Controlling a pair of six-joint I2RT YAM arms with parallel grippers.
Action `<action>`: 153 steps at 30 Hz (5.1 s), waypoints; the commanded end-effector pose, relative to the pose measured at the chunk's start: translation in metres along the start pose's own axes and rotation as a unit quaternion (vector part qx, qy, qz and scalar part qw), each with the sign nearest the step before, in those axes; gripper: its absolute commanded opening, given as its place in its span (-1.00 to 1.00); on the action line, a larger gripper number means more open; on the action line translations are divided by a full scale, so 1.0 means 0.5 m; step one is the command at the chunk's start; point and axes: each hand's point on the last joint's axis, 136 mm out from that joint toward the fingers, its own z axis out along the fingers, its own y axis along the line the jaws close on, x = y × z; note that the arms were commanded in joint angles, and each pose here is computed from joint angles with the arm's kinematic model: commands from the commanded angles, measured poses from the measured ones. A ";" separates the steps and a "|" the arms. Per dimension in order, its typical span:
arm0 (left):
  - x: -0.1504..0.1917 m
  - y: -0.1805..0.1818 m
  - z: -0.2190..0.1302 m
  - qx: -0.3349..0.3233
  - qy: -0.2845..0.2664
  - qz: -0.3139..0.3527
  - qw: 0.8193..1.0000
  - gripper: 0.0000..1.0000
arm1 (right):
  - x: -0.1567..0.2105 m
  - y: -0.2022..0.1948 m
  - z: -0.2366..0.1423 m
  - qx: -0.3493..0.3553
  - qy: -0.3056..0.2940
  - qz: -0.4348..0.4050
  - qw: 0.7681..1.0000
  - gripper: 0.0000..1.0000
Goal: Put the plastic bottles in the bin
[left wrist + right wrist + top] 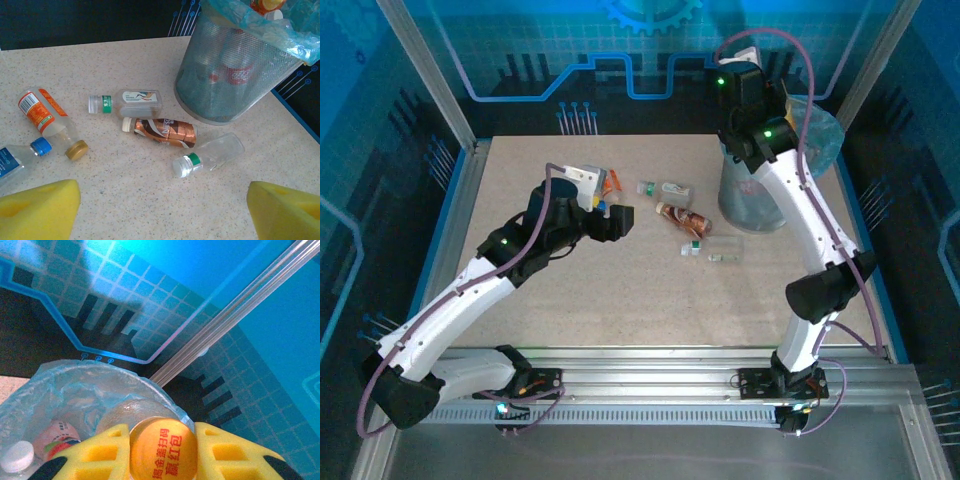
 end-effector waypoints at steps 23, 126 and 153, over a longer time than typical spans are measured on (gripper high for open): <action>0.019 -0.006 -0.016 0.021 -0.016 0.006 1.000 0.80 | -0.031 0.095 0.010 0.049 0.022 -0.019 0.998 -0.70; 0.024 0.048 -0.025 -0.048 -0.017 -0.009 0.999 0.89 | 0.064 0.164 0.048 -0.261 0.113 0.215 0.934 0.01; 0.066 0.142 -0.081 -0.144 -0.034 -0.057 0.987 0.97 | 0.045 0.664 -0.212 -0.516 0.112 0.089 0.845 0.30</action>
